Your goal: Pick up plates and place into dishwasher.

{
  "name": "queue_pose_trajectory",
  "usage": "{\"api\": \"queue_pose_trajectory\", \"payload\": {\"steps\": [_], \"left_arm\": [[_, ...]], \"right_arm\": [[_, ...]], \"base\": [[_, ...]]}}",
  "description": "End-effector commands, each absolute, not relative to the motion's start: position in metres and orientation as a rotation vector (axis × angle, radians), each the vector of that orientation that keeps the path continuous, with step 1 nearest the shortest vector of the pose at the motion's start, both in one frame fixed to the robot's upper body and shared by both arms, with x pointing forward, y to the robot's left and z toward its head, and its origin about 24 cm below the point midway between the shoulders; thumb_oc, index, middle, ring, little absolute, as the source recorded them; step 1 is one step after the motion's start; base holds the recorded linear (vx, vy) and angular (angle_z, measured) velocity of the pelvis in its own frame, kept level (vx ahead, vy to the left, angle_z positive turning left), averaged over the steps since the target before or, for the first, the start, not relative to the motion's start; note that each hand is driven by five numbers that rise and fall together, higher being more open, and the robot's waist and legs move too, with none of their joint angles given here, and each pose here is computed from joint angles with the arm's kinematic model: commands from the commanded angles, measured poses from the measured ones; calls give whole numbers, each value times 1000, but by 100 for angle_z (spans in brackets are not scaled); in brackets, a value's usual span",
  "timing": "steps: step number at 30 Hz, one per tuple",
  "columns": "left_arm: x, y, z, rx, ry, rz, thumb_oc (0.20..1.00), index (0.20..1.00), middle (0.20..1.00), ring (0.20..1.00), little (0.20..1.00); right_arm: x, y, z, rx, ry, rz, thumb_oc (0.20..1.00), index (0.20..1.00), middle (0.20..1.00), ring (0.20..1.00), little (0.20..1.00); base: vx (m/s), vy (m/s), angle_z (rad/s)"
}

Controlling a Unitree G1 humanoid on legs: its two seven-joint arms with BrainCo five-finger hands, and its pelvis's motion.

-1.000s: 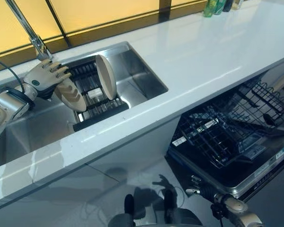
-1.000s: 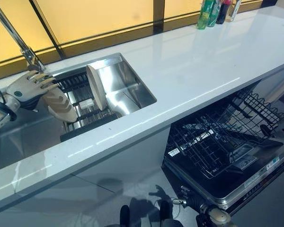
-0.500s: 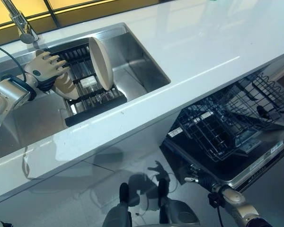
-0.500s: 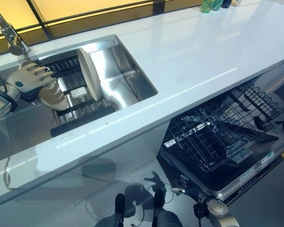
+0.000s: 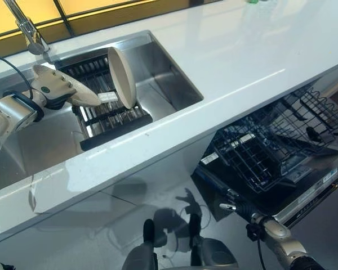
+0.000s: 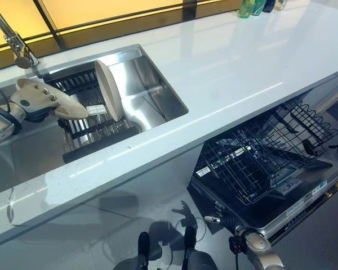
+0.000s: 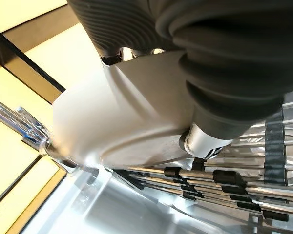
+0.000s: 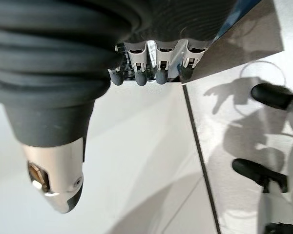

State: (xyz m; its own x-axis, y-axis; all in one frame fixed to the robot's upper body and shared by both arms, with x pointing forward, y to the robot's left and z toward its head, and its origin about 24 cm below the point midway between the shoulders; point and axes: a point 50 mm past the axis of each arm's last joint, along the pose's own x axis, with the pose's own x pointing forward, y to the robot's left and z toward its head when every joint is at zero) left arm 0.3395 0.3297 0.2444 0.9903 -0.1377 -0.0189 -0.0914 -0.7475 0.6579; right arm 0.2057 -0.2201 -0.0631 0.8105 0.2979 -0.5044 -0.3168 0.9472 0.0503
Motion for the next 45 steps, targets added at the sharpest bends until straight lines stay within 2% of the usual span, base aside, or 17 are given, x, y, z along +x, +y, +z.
{"api": "queue_pose_trajectory", "payload": {"steps": [1,9,15,23,31,35,38,45], "left_arm": [[332,346,264,2380,-160,68,200,200,200,200,200],[320,349,261,2214,-296,145,200,200,200,200,200],[310,341,251,2005,-410,166,200,200,200,200,200],[293,327,229,1866,-455,97,200,200,200,200,200],[275,316,252,1752,-676,219,200,200,200,200,200],[271,292,254,1633,-823,187,200,200,200,200,200],[276,266,258,1515,-905,80,200,200,200,200,200],[287,206,269,1258,-1002,-200,200,200,200,200,200]], "right_arm": [[211,-226,-44,-24,420,307,1000,1000,1000,1000,1000],[207,-227,-36,6,378,315,1000,1000,1000,1000,1000],[217,-220,-7,7,213,357,1000,1000,1000,1000,1000],[242,-229,97,-92,-314,366,1000,1000,1000,1000,1000],[235,-239,178,-211,-703,310,1000,1000,1000,1000,1000],[229,-230,214,-354,-882,339,1000,1000,1000,1000,1000],[237,-212,235,-532,-962,369,1000,1000,1000,1000,1000],[271,-179,263,-907,-975,376,1000,1000,1000,1000,1000]], "base": [[54,-13,-1],[61,-33,0],[33,-48,0],[4,-10,0],[3,-4,0],[19,-38,-3],[7,-49,0],[13,-56,3]]}}
